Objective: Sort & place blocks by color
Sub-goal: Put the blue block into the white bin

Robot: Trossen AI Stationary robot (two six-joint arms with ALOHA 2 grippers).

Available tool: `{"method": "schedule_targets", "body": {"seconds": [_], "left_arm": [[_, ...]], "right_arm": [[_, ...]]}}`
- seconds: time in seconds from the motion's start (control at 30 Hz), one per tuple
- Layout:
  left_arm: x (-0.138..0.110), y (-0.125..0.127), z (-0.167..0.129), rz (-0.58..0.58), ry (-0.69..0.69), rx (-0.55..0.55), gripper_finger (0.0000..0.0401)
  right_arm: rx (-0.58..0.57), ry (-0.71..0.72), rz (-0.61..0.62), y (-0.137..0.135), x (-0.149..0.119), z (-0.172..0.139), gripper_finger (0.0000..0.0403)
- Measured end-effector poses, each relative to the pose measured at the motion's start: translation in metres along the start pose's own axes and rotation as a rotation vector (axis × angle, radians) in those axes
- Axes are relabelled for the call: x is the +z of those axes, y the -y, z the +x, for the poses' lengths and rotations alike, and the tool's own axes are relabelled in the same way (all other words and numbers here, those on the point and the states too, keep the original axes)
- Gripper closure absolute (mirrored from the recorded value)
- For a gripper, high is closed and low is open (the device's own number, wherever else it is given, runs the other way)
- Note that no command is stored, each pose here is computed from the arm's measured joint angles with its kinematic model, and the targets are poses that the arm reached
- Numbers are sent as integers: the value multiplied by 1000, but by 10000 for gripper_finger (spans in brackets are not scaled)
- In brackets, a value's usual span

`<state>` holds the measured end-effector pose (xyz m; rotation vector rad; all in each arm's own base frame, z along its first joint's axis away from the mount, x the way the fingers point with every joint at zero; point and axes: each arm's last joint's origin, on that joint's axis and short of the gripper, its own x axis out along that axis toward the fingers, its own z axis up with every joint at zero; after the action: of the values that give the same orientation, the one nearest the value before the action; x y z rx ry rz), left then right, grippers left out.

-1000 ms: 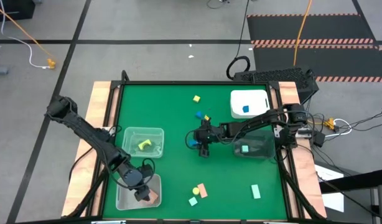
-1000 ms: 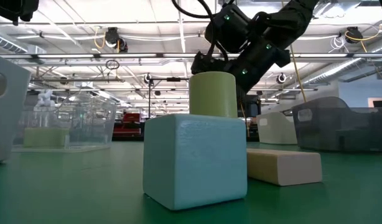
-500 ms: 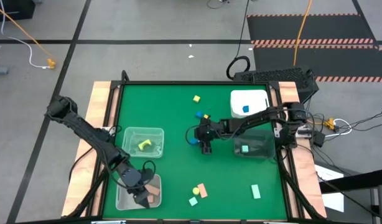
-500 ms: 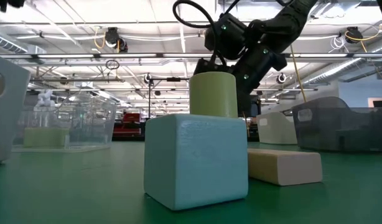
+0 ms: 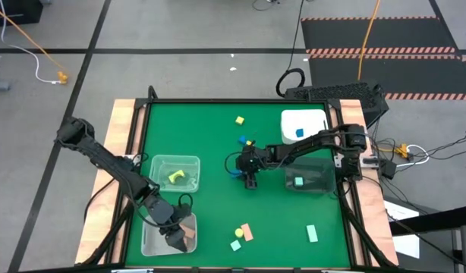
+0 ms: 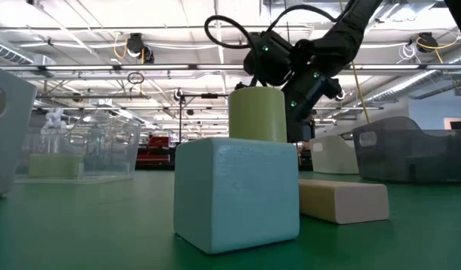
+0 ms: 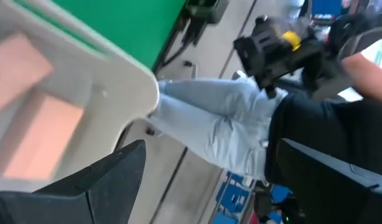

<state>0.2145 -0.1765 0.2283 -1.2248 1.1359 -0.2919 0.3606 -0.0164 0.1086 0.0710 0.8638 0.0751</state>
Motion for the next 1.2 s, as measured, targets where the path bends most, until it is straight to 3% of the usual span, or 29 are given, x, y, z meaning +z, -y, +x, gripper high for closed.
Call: {"method": "schedule_targets", "body": {"seconds": [0.13, 0.3, 0.5, 0.7, 0.97, 1.2], "left_arm": [[8, 3, -2, 57, 77, -35, 41], [23, 7, -6, 153, 201, -68, 40], [38, 5, -12, 246, 257, -47, 40], [56, 3, -20, 288, 352, -29, 40], [102, -4, -46, 410, 565, 29, 40], [140, -18, -78, 545, 635, 81, 40]], "right_arm": [[-7, -6, 77, 0, -3, 6, 219], [-2, 30, 101, -1, 1, 5, 292], [8, 32, 121, -3, 6, -8, 292], [-9, 159, 117, -2, 31, -49, 292], [-258, 294, 94, -4, 52, -117, 292], [-489, 493, 111, -5, 67, -176, 292]]}}
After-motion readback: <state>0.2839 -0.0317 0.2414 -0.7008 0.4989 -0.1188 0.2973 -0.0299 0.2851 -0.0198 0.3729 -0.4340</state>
